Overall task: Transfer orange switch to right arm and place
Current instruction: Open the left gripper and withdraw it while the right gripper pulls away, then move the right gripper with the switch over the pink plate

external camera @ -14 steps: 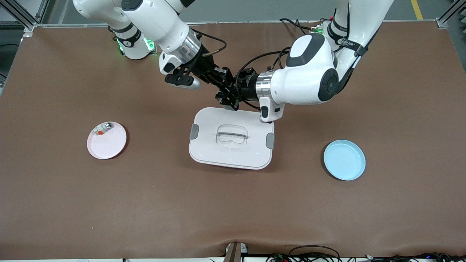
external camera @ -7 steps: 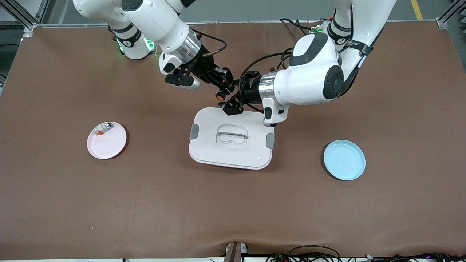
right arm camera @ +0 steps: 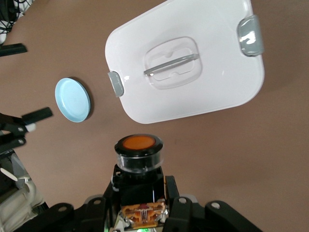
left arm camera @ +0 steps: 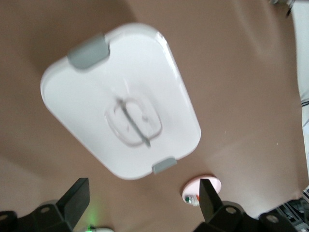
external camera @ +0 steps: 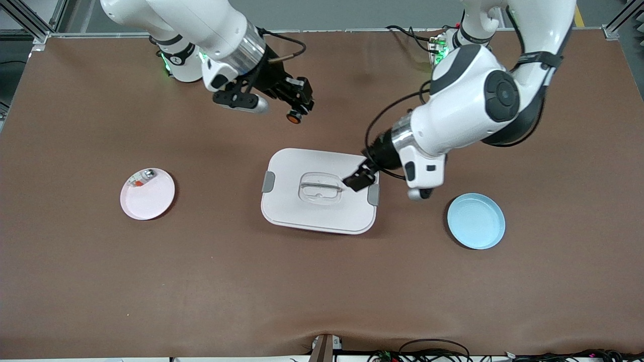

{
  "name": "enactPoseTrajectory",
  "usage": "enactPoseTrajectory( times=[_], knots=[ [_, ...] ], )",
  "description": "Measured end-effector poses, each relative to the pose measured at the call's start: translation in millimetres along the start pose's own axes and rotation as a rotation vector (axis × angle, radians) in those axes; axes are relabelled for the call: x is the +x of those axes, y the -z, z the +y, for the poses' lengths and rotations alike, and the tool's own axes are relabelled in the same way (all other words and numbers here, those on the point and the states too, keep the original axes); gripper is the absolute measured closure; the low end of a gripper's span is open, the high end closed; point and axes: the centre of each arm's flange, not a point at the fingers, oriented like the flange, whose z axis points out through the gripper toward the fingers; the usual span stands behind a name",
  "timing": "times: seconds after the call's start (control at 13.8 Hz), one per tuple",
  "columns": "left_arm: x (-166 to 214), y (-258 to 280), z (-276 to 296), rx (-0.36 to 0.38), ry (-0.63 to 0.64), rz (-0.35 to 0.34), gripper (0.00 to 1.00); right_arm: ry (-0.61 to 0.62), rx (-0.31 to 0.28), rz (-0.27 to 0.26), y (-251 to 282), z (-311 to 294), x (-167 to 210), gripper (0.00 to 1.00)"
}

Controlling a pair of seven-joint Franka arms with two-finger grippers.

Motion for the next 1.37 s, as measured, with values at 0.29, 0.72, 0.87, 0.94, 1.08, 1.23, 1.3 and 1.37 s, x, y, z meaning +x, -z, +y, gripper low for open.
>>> enactPoseTrajectory(
  times=[0.29,0.72,0.87,0.94,1.08,1.23,1.3,1.37],
  knots=[
    [67,32,-24,0.13,-0.193,0.2,0.0,0.21,-0.162,-0.045,52,31,23,0.59],
    [106,46,-44,0.307,-0.312,0.39,0.0,0.69,-0.415,-0.132,94,90,57,0.59],
    [126,58,-54,0.347,-0.35,0.382,0.0,0.819,-0.466,-0.163,112,115,75,0.59],
    [138,66,-60,0.365,-0.373,0.377,0.0,0.875,-0.484,-0.175,119,128,84,0.59],
    [161,91,-73,0.381,-0.42,0.377,0.0,0.975,-0.496,-0.211,134,160,106,0.59],
    [177,121,-86,0.395,-0.48,0.385,0.0,1.078,-0.501,-0.243,148,200,133,0.59],
    [178,134,-93,0.417,-0.526,0.384,0.0,1.136,-0.503,-0.25,152,219,147,0.59],
    [179,148,-100,0.443,-0.579,0.378,0.0,1.195,-0.501,-0.252,154,238,161,0.59]
  ],
)
